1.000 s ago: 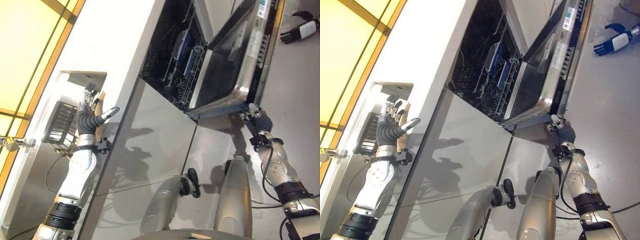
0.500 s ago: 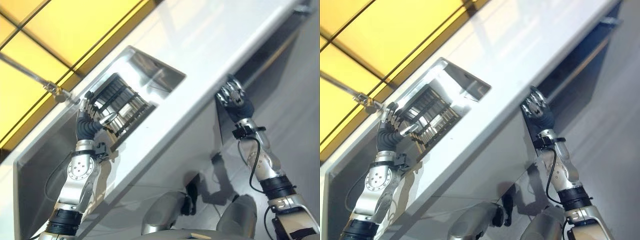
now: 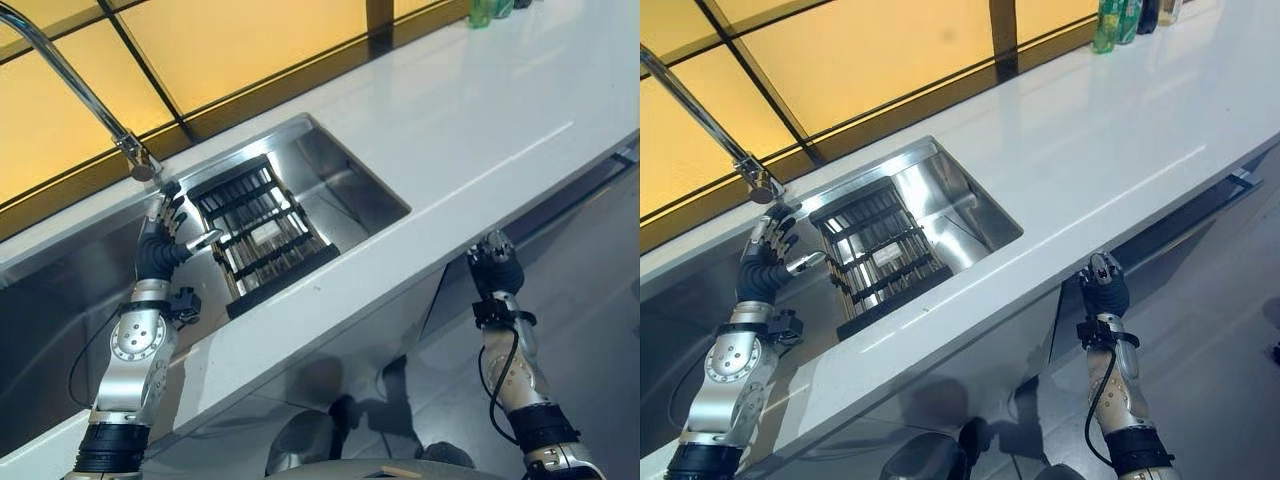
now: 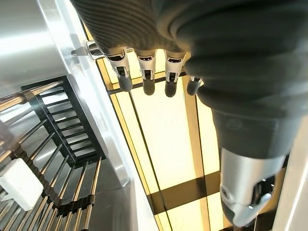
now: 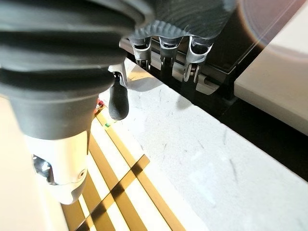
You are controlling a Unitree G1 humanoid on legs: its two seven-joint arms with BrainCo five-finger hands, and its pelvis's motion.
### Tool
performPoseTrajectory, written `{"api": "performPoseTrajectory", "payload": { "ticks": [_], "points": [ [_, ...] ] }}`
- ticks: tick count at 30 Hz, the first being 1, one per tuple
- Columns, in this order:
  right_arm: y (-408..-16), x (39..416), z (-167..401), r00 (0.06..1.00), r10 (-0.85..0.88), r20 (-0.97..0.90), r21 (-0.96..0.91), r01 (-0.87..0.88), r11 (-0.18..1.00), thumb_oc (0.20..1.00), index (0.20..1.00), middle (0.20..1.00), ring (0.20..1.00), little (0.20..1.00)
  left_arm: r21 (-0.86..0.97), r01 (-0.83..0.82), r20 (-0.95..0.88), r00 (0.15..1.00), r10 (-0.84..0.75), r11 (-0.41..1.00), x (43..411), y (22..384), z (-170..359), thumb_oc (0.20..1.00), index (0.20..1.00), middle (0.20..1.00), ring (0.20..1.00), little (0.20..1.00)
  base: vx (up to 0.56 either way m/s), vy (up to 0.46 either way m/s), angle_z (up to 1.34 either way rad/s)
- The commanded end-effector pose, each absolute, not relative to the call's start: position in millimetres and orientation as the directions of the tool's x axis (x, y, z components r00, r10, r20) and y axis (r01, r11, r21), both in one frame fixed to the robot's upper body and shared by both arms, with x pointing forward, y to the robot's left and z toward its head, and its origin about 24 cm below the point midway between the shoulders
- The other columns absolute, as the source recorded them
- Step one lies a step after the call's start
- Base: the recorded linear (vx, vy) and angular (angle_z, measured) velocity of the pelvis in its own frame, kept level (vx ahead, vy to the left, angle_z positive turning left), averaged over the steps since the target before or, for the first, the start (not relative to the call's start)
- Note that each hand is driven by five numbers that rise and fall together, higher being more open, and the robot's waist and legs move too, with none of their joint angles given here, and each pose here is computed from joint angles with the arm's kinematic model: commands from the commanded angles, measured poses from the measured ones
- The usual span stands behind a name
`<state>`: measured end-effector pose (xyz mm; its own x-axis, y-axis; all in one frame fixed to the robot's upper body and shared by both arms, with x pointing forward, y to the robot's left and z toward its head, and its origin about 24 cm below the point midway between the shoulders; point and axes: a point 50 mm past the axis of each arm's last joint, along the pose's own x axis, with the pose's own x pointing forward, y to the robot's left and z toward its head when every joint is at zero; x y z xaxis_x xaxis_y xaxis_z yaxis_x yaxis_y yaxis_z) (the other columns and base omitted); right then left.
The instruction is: Pick up plates and place into dishwasher.
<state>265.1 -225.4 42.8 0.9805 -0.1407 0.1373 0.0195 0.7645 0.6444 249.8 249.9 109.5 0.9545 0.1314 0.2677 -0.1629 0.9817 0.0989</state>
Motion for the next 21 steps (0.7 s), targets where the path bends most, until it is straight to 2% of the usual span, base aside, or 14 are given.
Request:
{"api": "performPoseTrajectory", "payload": {
  "ticks": [1,5,8,13,16,21],
  "points": [
    [-142.5,290.8,120.1,0.836,0.155,0.526,0.512,-0.457,0.727,1.0,1.0,1.0,1.0,1.0,0.251,-0.161,0.393,0.918,0.051,0.954,250.8,258.7,148.8,1.0,1.0,1.0,1.0,1.0,-0.06,-0.087,0.02],
    [-148.9,279.5,95.1,0.904,0.118,0.411,0.544,-0.347,0.764,1.0,1.0,1.0,1.0,1.0,0.244,-0.166,0.39,0.919,0.06,0.955,252.5,256.4,146.4,1.0,1.0,1.0,1.0,1.0,-0.08,-0.048,-0.12],
    [-157.7,267.3,76.8,0.927,0.08,0.367,0.625,-0.309,0.717,1.0,1.0,1.0,1.0,1.0,0.238,-0.177,0.387,0.919,0.073,0.955,251.9,254.8,142.4,1.0,1.0,1.0,1.0,1.0,-0.08,0.0,-0.22],
    [-169.9,245.8,56.9,0.961,0.018,0.275,0.66,-0.202,0.723,1.0,1.0,1.0,1.0,1.0,0.198,-0.213,0.382,0.916,0.125,0.957,248.9,256.7,135.3,1.0,1.0,1.0,1.0,1.0,-0.09,0.034,-0.28],
    [-184.0,229.1,47.8,0.967,0.001,0.253,0.697,-0.183,0.693,1.0,1.0,1.0,1.0,1.0,0.166,-0.243,0.387,0.907,0.164,0.956,243.8,260.2,132.2,1.0,1.0,1.0,1.0,1.0,-0.13,0.062,-0.2],
    [-199.7,219.7,55.5,0.956,-0.032,0.292,0.66,-0.177,0.73,1.0,1.0,1.0,1.0,1.0,0.122,-0.269,0.389,0.898,0.204,0.955,238.6,260.0,128.0,1.0,1.0,1.0,1.0,1.0,-0.07,0.064,-0.33]
  ]
}}
